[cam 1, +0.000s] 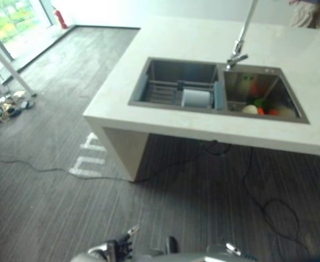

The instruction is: Place the dishes in the dishwasher.

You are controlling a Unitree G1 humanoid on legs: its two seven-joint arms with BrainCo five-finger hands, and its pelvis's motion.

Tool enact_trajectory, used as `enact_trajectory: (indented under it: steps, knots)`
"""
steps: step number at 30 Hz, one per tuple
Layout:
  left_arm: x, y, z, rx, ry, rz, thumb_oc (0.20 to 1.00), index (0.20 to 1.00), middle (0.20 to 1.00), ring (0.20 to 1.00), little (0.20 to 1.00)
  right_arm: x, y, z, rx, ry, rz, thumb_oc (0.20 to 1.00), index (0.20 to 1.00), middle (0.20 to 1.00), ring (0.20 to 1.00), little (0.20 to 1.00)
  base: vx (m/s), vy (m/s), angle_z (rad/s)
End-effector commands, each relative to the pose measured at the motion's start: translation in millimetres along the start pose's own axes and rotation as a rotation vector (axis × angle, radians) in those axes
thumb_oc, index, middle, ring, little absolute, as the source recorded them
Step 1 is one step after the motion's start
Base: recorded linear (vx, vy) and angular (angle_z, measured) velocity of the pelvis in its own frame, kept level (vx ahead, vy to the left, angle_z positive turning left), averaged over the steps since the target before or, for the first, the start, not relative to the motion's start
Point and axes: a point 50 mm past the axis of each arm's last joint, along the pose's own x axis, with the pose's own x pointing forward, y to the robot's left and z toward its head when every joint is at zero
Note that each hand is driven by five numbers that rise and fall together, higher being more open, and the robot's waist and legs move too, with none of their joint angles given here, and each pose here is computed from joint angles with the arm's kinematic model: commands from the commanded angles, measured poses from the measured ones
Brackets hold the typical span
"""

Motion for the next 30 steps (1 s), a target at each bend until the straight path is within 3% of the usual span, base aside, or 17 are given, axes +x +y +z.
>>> enact_trajectory:
  steps: [1,4,10,20,30]
  knots:
    - [0.9,2.2,-24.9,-0.064,0.077,0.000,1.000,1.000,1.000,1.000,1.000,-1.2,-6.9,13.2,0.014,-0.057,-0.038,1.000,1.000,1.000,1.000,1.000,0.02,0.063,-0.11]
    - [0.0,7.7,-31.0,-0.138,0.085,0.027,1.000,1.000,1.000,1.000,1.000,-0.2,-2.2,17.0,-0.022,-0.055,-0.016,1.000,1.000,1.000,1.000,1.000,0.07,-0.039,-0.71]
    - [-3.3,21.2,-43.2,-0.108,0.130,0.070,1.000,1.000,1.000,1.000,1.000,2.0,11.5,21.8,-0.003,-0.085,0.058,1.000,1.000,1.000,1.000,1.000,0.13,-0.246,-0.58]
    - [1.6,2.2,-42.9,-0.185,0.110,0.045,1.000,1.000,1.000,1.000,1.000,0.4,-0.4,11.6,0.026,-0.038,-0.021,1.000,1.000,1.000,1.000,1.000,0.17,-0.260,0.11]
    - [3.2,-6.7,-45.7,-0.205,0.121,0.018,1.000,1.000,1.000,1.000,1.000,-1.3,-7.4,31.7,0.066,-0.091,-0.055,1.000,1.000,1.000,1.000,1.000,0.23,0.299,0.00]
